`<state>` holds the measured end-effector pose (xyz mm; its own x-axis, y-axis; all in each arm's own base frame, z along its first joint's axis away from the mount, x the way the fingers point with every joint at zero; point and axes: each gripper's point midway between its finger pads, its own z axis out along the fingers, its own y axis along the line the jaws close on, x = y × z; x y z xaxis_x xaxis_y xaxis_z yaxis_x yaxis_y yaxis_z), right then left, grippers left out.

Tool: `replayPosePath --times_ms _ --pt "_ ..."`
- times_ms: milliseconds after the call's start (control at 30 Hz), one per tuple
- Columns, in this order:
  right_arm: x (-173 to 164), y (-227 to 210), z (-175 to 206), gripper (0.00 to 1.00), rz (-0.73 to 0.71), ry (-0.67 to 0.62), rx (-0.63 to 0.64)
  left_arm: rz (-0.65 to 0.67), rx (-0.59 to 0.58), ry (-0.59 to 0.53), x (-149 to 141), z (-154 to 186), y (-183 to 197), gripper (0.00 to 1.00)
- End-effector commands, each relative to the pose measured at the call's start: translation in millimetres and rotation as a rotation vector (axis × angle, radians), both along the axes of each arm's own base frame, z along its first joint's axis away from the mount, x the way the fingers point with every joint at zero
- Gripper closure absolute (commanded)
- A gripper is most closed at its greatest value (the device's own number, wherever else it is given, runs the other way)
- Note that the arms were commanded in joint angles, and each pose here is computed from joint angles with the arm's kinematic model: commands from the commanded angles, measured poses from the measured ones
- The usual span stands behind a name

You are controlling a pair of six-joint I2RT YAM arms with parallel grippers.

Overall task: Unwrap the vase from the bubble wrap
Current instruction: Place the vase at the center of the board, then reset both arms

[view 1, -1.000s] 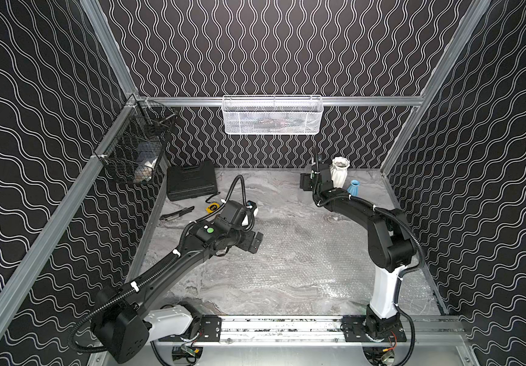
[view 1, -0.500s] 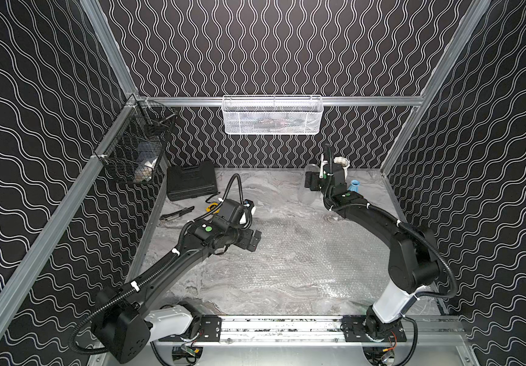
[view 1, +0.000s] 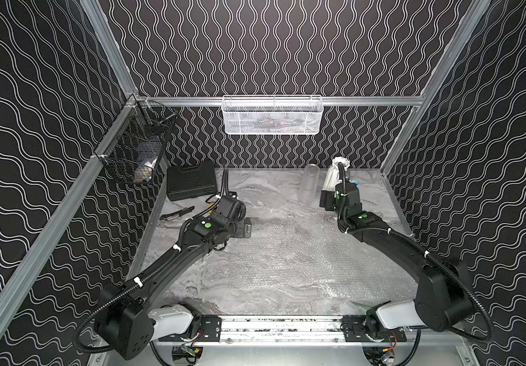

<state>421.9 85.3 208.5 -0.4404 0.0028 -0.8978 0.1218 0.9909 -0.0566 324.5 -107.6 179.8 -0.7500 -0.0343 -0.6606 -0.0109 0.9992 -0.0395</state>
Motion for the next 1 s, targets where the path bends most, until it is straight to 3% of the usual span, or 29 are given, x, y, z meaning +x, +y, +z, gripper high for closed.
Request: replayPosePath --times_ms 0,300,633,833,967 --pt "-12 -26 -2 0.08 -0.118 -0.012 -0.052 0.175 0.019 -0.138 16 13 24 0.0" --pt "-35 -62 -8 0.07 -0.276 -0.084 -0.13 0.317 0.179 -0.327 33 12 58 0.0" --pt "-51 -96 -26 0.04 -0.433 -0.123 -0.215 0.347 0.381 -0.44 40 -3 78 0.0" --pt "-56 -116 -44 0.03 -0.475 -0.126 -0.251 0.288 0.474 -0.505 51 -10 77 0.0" --pt "-58 -122 -52 0.03 -0.473 -0.143 -0.252 0.204 0.451 -0.54 59 -20 71 0.0"
